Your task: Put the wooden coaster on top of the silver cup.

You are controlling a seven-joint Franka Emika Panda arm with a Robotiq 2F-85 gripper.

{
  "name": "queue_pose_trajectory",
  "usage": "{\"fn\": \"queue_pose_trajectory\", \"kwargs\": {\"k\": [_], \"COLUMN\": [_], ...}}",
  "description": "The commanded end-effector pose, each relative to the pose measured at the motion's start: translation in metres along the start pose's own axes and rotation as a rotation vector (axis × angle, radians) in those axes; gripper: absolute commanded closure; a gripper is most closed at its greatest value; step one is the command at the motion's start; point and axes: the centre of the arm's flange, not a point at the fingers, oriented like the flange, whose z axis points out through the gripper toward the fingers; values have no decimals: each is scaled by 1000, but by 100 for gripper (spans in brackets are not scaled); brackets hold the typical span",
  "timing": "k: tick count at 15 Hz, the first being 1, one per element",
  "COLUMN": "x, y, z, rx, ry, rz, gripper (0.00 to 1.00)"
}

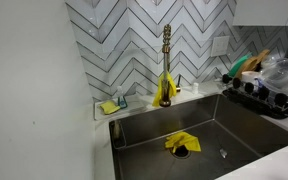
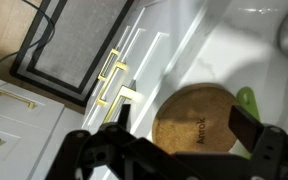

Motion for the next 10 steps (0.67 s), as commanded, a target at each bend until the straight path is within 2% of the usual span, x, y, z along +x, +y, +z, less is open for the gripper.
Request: {"fn": "queue_pose_trajectory", "kwargs": {"k": [1,4,6,8,10], "x": [2,6,9,11,11], "y": [18,29,34,36,37], "z": [6,14,20,27,35], "rx": [26,66,125,192,221], "ry": [20,67,96,104,86], "rz": [24,68,129,177,206], "gripper": [0,0,0,0,1]}}
